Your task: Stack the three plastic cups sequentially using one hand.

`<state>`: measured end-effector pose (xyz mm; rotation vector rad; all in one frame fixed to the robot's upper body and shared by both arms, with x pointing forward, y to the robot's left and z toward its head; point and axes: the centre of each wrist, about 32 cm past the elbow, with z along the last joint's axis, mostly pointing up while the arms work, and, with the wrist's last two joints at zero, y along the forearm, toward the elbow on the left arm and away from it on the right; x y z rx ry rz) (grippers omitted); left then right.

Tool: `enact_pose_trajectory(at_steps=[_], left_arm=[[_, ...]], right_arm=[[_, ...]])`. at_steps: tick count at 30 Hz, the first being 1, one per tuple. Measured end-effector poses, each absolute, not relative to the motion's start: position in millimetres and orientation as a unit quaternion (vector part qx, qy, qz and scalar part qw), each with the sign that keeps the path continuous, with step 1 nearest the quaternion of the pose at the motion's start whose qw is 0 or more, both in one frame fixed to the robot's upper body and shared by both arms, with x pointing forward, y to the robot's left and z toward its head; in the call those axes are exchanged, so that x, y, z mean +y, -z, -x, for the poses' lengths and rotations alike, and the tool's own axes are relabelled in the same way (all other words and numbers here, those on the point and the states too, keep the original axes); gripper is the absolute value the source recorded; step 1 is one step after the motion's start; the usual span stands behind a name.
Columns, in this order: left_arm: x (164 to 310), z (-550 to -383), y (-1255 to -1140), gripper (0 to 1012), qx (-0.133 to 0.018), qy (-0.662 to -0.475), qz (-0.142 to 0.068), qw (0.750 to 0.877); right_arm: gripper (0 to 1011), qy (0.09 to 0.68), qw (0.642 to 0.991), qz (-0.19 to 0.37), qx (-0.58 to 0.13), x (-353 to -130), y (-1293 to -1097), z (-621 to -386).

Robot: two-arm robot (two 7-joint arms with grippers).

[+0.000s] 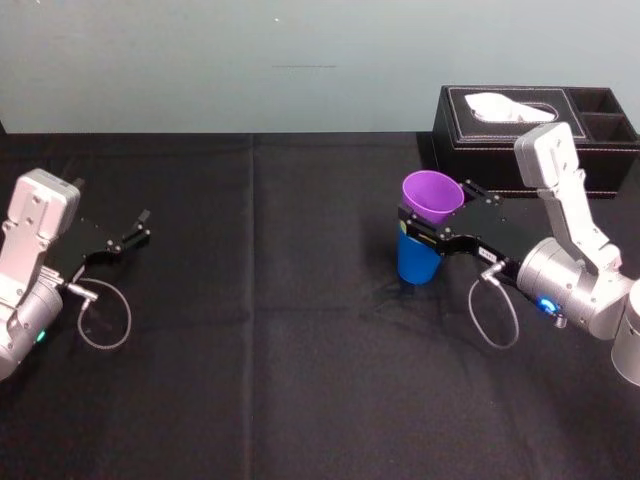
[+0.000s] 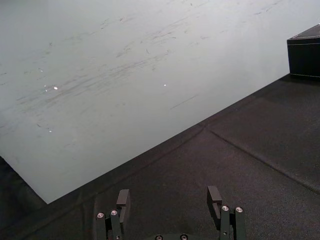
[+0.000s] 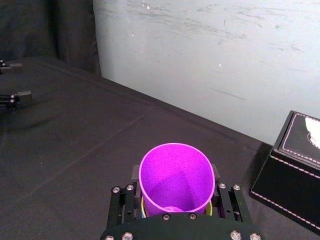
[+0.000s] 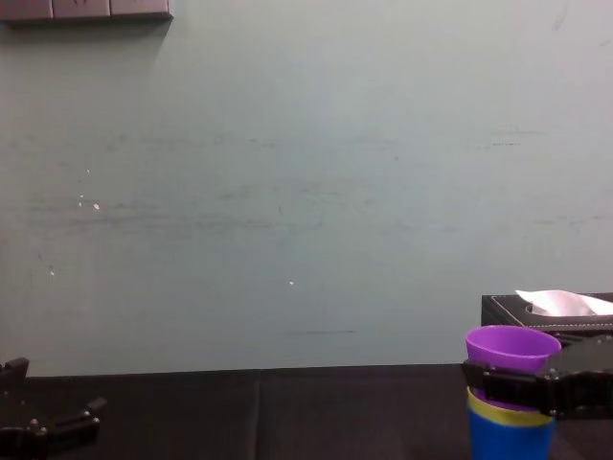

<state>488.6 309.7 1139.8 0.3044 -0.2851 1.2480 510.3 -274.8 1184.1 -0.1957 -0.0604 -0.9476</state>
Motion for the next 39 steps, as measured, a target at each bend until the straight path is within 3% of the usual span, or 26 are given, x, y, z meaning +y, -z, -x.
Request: enact_pose_trajectory(at_steps=[23, 34, 39], left_arm=[[309.7, -488.6, -1139.8, 1011, -0.132, -0.58, -0.141, 0.791], [309.7, -488.6, -1139.8, 1011, -0.132, -0.58, -0.142, 0.791], [309.6, -488.6, -1139.8, 1011, -0.132, -0.58, -0.141, 0.791]], right_arm=[[741, 0.456, 0.884, 0.093, -0.026, -274.3, -1180.5, -509.3], [994, 0.457, 0.884, 0.093, -0.026, -274.4, -1181.0, -509.4], [1003, 0.457, 0.884, 0.093, -0.026, -274.4, -1181.1, -509.4]])
